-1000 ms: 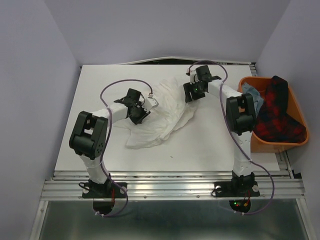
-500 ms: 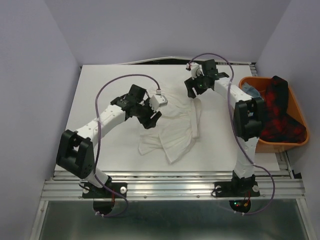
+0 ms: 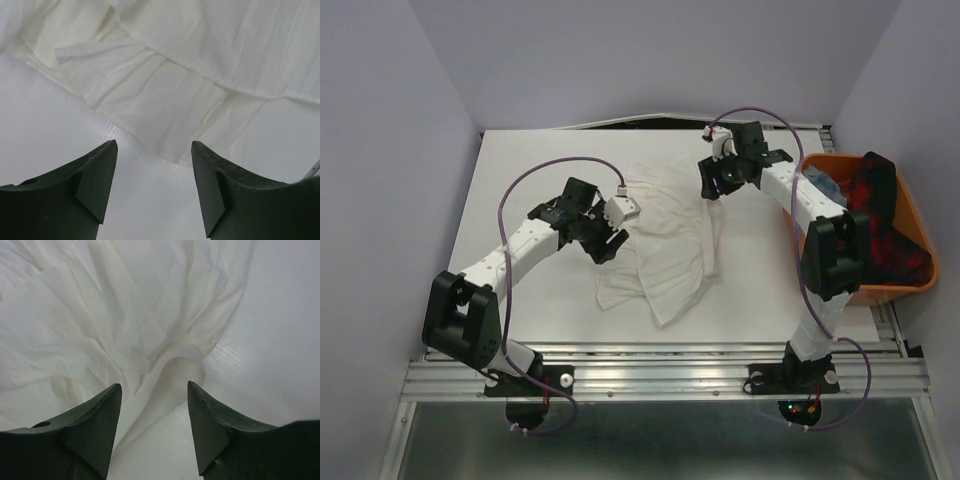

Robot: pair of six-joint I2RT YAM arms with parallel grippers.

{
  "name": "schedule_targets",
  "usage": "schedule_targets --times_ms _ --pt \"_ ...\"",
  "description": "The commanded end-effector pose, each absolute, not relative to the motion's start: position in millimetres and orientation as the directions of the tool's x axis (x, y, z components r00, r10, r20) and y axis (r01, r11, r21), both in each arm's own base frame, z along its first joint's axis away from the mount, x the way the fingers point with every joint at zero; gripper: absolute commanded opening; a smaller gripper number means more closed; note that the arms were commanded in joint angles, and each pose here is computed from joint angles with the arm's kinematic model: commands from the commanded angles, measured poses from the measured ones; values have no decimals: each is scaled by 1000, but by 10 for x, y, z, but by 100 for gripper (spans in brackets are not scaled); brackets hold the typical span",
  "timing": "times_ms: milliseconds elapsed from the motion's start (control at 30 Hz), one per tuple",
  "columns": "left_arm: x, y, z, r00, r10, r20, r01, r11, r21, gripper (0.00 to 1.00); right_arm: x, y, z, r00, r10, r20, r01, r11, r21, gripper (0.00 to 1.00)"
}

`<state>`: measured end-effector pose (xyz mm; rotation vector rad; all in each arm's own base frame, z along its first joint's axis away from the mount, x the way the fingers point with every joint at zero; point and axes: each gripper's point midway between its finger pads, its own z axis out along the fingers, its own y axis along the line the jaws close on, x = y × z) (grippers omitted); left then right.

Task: Fold and stack the skirts
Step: Flatten the skirt out

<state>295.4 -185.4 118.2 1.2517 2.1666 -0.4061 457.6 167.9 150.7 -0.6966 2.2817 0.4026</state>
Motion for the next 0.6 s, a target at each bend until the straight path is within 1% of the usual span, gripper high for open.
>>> schedule_targets --times_ms 0,167,267,300,367,400,433,467,500,533,567 --pt "3029 -1743 1222 -296 715 -634 858 491 152 73 4585 1636 1196 -760 -207 -616 -397 898 189 62" --pt "3053 -1747 1165 -301 710 -637 850 502 159 73 4739 1620 966 -810 -113 -576 -280 937 210 64" --pt "3148 -1772 1202 -298 688 -662 831 528 175 73 4772 1652 847 -828 -93 -553 -259 938 230 63" --pt "3185 -1783 1219 -300 679 -670 822 540 179 73 4764 1667 809 -835 -87 -543 -254 937 241 63" --pt "3274 -1801 1225 -323 655 -683 800 575 172 72 4727 1758 764 -846 -87 -526 -274 918 288 56" --pt "3396 -1796 1328 -353 600 -718 764 627 149 72 4706 1791 711 -856 -81 -510 -271 911 310 53" --pt "3444 -1834 1328 -380 563 -734 761 641 98 71 4686 1816 692 -860 -80 -505 -275 905 325 40" --pt "3508 -1829 1372 -405 521 -751 745 664 58 71 4647 1888 694 -862 -86 -499 -297 884 362 33" --pt "3627 -1846 1511 -437 437 -786 710 705 -3 71 4641 1904 708 -861 -82 -501 -299 879 371 27" --pt "3768 -1696 1542 -476 369 -798 665 745 -52 71 4652 1867 716 -861 -75 -503 -295 879 374 12" --pt "3784 -1730 1626 -487 302 -819 676 724 -135 73 4633 1888 725 -862 -81 -501 -305 871 384 5"
